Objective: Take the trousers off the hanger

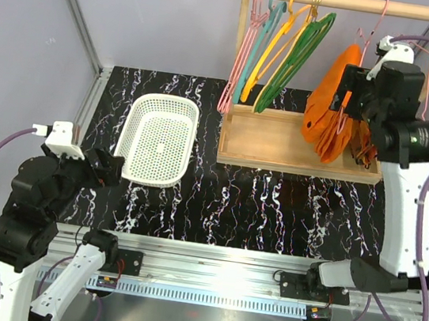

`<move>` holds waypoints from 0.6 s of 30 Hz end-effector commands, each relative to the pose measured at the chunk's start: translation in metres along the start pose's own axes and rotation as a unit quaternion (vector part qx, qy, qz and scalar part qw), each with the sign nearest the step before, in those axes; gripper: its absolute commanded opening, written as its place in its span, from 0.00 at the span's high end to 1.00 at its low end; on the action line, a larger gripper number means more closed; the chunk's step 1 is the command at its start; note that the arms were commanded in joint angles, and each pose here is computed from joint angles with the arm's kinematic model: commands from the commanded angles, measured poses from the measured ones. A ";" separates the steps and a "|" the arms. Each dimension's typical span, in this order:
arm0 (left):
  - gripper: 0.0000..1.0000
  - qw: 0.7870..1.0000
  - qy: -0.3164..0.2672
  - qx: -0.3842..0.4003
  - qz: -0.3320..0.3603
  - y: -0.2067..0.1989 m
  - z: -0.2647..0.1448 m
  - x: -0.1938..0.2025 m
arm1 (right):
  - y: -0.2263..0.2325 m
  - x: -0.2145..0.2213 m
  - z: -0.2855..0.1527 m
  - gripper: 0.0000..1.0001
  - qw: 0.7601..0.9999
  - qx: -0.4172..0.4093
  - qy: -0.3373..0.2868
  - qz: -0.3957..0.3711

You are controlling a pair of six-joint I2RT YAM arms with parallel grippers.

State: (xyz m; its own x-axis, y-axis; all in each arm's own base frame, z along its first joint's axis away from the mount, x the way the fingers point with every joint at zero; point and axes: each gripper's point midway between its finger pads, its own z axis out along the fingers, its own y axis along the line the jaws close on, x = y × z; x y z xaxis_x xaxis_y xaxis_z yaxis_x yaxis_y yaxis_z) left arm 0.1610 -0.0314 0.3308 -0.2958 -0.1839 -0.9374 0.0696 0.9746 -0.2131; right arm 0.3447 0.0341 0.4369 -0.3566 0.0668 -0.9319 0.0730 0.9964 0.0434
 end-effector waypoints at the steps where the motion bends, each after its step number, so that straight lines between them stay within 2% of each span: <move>1: 0.01 1.000 0.001 0.027 0.007 -0.009 0.000 0.002 | -0.005 -0.024 0.006 0.18 0.999 0.020 -0.032 -0.001; 6: 0.01 0.999 0.002 0.033 0.006 -0.011 -0.001 0.003 | -0.007 -0.018 0.046 0.39 1.000 0.023 -0.012 -0.005; 9: 0.01 0.999 -0.002 0.034 0.007 -0.011 -0.004 0.001 | -0.011 -0.015 0.058 0.60 1.000 0.025 -0.006 -0.001; 11: 0.01 0.999 -0.002 0.034 0.007 -0.011 -0.004 0.001 | -0.011 -0.014 0.060 0.65 1.000 0.025 -0.006 -0.004; 14: 0.01 0.999 -0.002 0.034 0.007 -0.011 -0.003 0.002 | -0.009 -0.020 0.059 0.80 1.000 0.017 -0.021 -0.002; 18: 0.01 0.999 0.000 0.046 0.008 -0.015 -0.005 0.002 | -0.010 -0.019 0.062 0.88 1.000 0.004 -0.020 0.005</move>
State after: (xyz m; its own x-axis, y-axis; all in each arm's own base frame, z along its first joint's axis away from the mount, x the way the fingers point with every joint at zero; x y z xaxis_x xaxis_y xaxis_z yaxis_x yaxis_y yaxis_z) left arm 0.1565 -0.0383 0.3247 -0.3218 -0.1782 -0.9299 0.1064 0.9691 -0.2225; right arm 0.4065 0.0197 0.4105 -0.3949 0.0591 -0.9168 0.1115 0.9936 0.0160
